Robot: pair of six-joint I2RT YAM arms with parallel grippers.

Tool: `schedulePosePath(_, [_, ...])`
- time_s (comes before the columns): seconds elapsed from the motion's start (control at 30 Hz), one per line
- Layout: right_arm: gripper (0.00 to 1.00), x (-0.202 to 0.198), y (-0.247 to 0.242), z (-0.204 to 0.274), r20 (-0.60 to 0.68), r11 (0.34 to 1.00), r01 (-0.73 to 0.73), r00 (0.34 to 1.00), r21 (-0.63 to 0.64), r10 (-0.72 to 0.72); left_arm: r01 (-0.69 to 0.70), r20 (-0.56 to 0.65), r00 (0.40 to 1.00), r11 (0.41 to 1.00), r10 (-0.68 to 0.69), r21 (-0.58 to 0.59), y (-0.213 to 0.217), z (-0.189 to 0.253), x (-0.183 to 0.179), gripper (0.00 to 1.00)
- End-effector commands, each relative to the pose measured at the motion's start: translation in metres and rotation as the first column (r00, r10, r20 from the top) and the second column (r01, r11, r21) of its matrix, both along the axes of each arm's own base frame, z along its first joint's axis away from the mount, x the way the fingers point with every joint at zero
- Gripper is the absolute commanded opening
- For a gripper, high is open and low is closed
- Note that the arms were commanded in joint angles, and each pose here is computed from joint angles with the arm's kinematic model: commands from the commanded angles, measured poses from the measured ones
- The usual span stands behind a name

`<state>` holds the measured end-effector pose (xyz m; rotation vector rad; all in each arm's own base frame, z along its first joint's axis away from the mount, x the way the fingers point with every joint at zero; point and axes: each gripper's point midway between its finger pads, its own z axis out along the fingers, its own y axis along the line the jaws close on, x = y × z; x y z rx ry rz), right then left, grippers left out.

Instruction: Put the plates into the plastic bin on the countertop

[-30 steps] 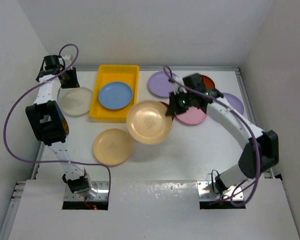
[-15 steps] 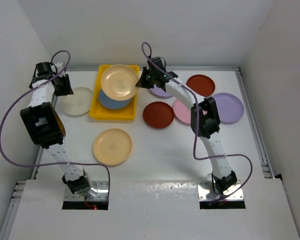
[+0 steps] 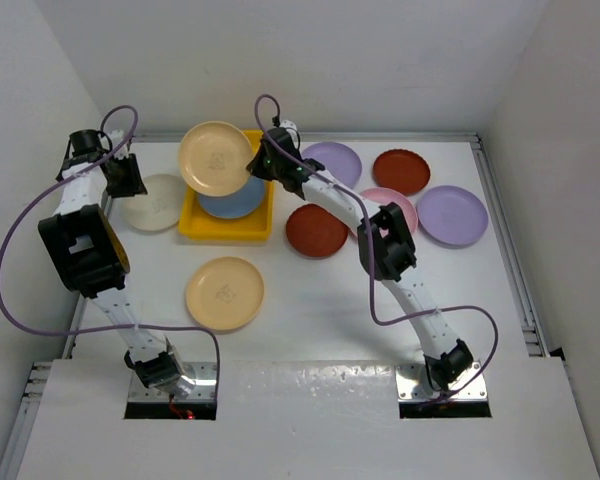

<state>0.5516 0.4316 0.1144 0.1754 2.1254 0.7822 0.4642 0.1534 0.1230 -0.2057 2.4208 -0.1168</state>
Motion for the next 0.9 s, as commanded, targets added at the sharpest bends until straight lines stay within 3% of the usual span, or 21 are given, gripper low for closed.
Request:
schedulePosePath(0.0, [0.00, 0.015, 0.005, 0.012, 0.059, 0.997, 0.057, 0.996, 0.044, -0.060, 0.004, 0.064, 0.998, 1.000, -0.005, 0.009, -0.001, 0.027, -0.001, 0.41])
schedulePosePath(0.5, [0.00, 0.001, -0.001, -0.038, 0.019, 0.994, 0.032, 0.999, -0.109, -0.030, 0.031, 0.048, 0.998, 0.999, -0.032, 0.027, -0.005, 0.023, -0.014, 0.42])
schedulePosePath(0.57, [0.05, -0.001, 0.000, -0.040, 0.026, 0.992, 0.019, 1.000, -0.128, -0.016, 0.031, 0.048, 0.998, 0.999, -0.032, 0.027, -0.005, 0.023, -0.014, 0.42])
schedulePosePath(0.67, [0.24, -0.002, -0.001, -0.041, 0.042, 0.987, 0.010, 0.999, -0.158, -0.003, 0.031, 0.048, 0.998, 0.999, -0.032, 0.027, -0.005, 0.023, -0.014, 0.42])
schedulePosePath(0.87, [0.30, -0.001, 0.003, -0.019, 0.093, 0.989, -0.003, 0.996, -0.149, 0.018, 0.027, 0.042, 0.999, 0.999, -0.029, 0.047, -0.002, 0.022, -0.015, 0.53])
